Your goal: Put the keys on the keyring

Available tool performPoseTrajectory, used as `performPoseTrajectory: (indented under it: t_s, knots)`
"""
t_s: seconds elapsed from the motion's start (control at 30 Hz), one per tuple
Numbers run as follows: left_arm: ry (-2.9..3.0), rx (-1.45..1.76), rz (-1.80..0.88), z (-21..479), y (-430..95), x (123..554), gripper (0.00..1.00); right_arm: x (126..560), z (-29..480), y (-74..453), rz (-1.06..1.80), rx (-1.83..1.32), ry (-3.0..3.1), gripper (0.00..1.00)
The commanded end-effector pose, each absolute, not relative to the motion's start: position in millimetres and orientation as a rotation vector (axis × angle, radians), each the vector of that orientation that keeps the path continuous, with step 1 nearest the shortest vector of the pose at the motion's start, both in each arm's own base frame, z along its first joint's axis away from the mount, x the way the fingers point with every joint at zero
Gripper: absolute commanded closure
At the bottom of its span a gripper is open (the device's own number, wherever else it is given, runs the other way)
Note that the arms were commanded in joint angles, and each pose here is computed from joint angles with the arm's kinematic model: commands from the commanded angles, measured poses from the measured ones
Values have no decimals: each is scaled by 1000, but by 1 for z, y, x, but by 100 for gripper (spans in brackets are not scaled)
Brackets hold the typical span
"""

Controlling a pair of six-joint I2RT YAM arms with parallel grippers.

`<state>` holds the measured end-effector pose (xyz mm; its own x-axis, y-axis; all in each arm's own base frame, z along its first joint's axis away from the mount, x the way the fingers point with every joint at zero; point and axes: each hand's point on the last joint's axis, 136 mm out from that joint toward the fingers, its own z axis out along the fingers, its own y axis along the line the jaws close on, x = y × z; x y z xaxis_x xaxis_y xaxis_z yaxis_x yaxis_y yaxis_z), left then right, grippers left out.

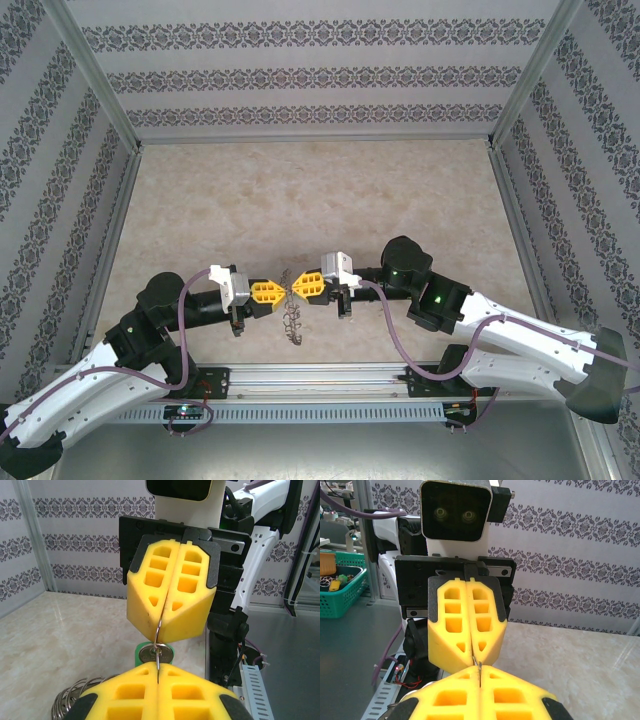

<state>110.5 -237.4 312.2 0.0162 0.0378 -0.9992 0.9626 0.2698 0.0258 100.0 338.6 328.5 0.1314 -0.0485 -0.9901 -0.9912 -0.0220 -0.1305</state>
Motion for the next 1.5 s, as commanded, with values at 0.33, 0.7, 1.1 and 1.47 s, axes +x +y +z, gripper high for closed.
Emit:
performPoseTrajectory:
  t_s: [0.33, 0.7, 1.1, 1.47]
  knots:
    - [1233, 1006, -987, 335, -236, 106, 100, 91, 345, 338, 1118, -1317, 1067, 100]
    - [1229, 1006, -986, 337, -236, 106, 100, 92, 343, 339, 1115, -1319, 1076, 100]
    - [1224, 1008, -989, 339, -236, 105, 100, 96, 340, 343, 1101, -1318, 1085, 100]
    - [1222, 1008, -987, 339, -235, 105, 100, 96, 345, 340, 1093, -1310, 1071, 100]
